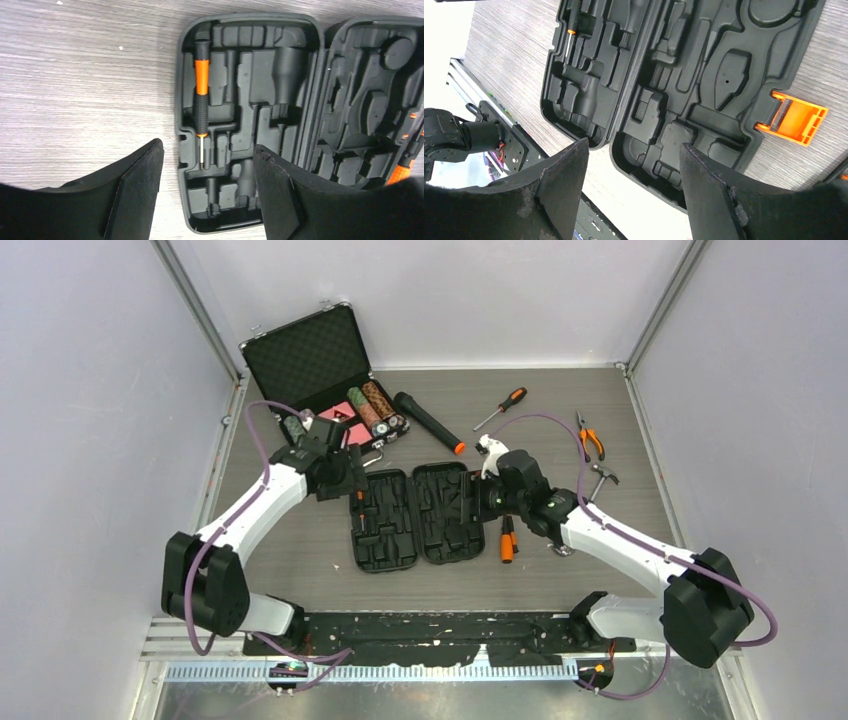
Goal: Pack the tool kit
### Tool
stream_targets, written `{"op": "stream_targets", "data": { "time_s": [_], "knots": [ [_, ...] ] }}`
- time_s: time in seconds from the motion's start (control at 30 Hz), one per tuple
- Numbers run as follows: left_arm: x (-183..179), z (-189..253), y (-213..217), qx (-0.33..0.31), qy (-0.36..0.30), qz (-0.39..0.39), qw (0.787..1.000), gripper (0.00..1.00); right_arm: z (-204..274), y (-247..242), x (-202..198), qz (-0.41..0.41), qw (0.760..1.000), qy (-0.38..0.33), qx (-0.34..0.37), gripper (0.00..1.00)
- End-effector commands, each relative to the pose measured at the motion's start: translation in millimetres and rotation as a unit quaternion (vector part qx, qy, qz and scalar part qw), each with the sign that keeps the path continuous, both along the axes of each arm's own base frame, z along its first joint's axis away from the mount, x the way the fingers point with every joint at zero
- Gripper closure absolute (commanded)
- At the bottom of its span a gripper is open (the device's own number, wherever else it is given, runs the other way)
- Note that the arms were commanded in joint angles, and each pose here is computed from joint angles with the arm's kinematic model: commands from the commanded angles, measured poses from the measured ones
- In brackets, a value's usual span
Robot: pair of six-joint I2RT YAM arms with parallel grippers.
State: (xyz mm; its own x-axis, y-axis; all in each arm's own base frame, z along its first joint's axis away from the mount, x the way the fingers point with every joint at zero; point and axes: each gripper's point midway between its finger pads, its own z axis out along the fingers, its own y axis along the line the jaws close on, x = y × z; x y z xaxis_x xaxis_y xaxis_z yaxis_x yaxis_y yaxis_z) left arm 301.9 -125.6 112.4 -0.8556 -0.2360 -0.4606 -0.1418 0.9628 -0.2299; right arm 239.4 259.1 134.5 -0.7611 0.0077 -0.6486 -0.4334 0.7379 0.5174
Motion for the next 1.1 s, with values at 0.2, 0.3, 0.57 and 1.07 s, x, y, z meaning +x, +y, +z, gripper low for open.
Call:
{"op": "stream_targets", "data": {
  "time_s": [0.2, 0.3, 0.57, 1.07],
  "knots": [
    [-3.4, -49.4, -3.0, -0.03, 0.061, -0.02, 0.997, 0.42, 15.3, 18.3, 3.6, 0.021, 1.0, -0.023, -0.006, 0.29],
    [-12.9, -62.5, -8.7, -0.05, 0.079, -0.019, 0.995, 0.51, 15.4, 20.6, 1.4, 0.026, 0.999, -0.025, -0.012, 0.3],
    [-64.9, -75.7, -49.2, -0.137, 0.118, -0.036, 0.983, 0.71, 15.6, 27.6, -2.9, 0.037, 0.999, -0.025, -0.019, 0.31],
    [-35.1, -13.6, -16.1, -0.155, -0.036, 0.034, 0.987, 0.26, 16.3, 71.3, 0.2, 0.093, 0.994, -0.031, -0.041, 0.44]
  ]
}}
